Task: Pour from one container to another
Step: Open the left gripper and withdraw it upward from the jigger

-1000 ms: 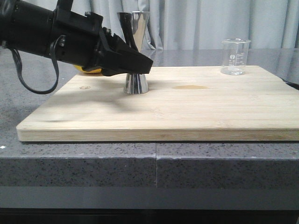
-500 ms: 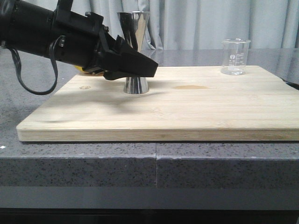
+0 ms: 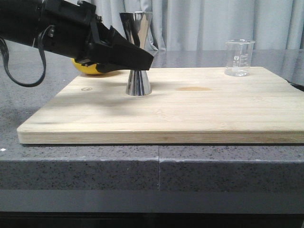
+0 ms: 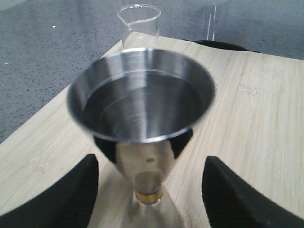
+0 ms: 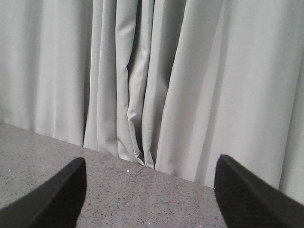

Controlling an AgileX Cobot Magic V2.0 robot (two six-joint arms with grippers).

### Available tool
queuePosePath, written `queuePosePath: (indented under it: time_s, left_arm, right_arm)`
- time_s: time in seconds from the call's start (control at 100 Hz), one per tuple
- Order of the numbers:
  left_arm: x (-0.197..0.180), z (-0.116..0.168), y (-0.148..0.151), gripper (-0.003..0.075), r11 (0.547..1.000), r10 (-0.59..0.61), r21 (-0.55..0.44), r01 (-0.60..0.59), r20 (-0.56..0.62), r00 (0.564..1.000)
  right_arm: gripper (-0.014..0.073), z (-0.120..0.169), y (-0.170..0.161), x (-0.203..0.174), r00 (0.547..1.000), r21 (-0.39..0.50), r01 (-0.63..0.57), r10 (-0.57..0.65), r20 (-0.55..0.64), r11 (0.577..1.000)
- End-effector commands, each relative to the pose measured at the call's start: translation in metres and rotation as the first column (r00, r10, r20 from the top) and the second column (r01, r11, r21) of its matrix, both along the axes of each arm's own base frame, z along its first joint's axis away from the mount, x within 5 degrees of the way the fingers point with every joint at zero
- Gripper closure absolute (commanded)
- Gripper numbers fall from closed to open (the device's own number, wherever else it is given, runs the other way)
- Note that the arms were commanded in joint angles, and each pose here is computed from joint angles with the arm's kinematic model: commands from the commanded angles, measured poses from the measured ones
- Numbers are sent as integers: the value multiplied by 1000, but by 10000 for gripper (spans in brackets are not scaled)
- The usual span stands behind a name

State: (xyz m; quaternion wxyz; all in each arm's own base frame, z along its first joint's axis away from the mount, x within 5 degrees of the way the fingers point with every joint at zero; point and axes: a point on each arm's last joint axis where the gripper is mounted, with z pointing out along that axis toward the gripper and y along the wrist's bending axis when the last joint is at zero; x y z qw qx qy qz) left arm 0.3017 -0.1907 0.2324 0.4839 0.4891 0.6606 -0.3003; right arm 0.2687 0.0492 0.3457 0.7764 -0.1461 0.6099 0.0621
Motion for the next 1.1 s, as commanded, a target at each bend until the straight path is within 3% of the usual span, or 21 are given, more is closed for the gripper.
queuePosePath:
  time_s: [0.0, 0.56, 0.83, 1.09]
  left_arm:
    - [-4, 29, 0, 278, 998, -25, -63, 29, 58, 998]
    - [-1, 32, 15, 278, 999, -1, -51, 2, 23, 1000]
    - [-9, 48, 20, 278, 999, 0, -48, 2, 44, 999]
    - [-14, 66, 47, 278, 998, 45, -41, -45, 12, 999]
  right_arm:
    - [88, 23, 0, -8, 992, 28, -17, 14, 125, 999]
    - [88, 23, 0, -8, 992, 28, -17, 14, 125, 999]
    - [88, 23, 0, -8, 992, 28, -17, 14, 125, 999]
    - [88, 23, 0, -8, 992, 28, -17, 14, 125, 999]
